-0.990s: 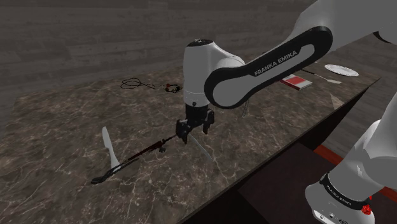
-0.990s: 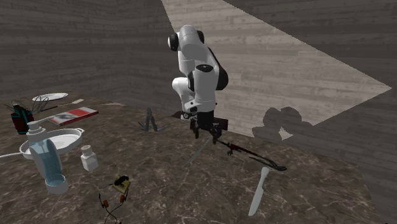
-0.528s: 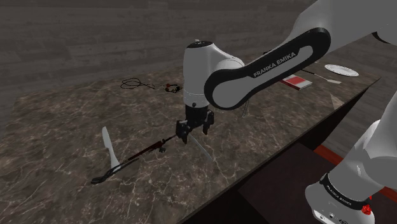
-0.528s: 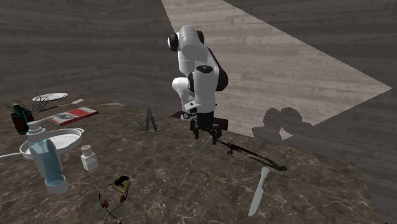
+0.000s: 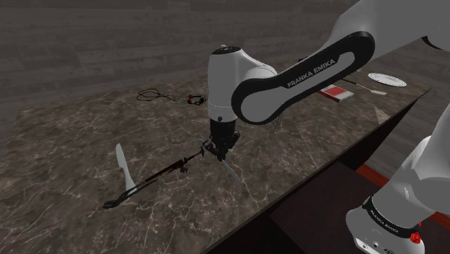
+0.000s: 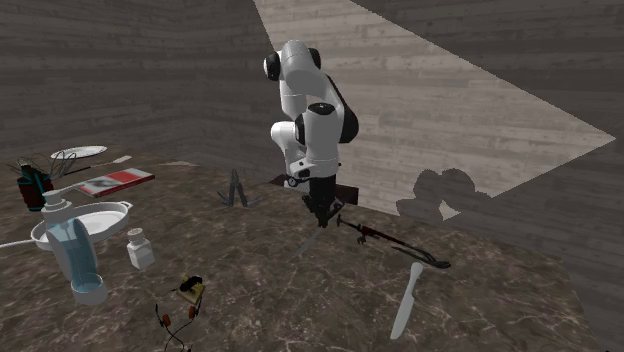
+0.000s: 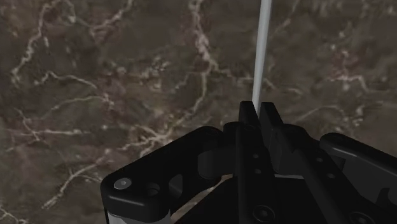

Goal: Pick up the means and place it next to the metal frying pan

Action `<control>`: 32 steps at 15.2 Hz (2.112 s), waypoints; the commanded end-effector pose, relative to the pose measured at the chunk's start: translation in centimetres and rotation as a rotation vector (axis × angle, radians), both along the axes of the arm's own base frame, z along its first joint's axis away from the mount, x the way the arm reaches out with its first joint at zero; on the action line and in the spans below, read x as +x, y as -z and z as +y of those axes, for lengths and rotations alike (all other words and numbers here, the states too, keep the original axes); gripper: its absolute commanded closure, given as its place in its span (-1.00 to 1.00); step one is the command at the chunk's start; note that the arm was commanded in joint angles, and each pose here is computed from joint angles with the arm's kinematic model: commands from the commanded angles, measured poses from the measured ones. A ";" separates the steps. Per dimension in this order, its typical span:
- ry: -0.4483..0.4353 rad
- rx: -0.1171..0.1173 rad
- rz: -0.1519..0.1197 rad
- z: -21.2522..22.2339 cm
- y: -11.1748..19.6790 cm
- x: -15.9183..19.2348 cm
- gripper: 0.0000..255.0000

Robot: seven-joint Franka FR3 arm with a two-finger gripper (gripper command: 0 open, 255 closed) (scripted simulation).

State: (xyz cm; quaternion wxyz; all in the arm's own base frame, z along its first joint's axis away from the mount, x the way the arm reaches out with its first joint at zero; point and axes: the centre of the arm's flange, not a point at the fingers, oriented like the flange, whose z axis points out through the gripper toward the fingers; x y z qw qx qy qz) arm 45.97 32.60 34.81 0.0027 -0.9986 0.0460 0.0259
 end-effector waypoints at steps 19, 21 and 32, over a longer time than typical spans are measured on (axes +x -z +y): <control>0.000 0.000 0.000 0.0 -9.0 0.0 1.00; 0.000 0.000 0.000 0.0 -10.0 0.0 1.00; 0.000 0.000 0.000 -4.9 -13.6 1.9 1.00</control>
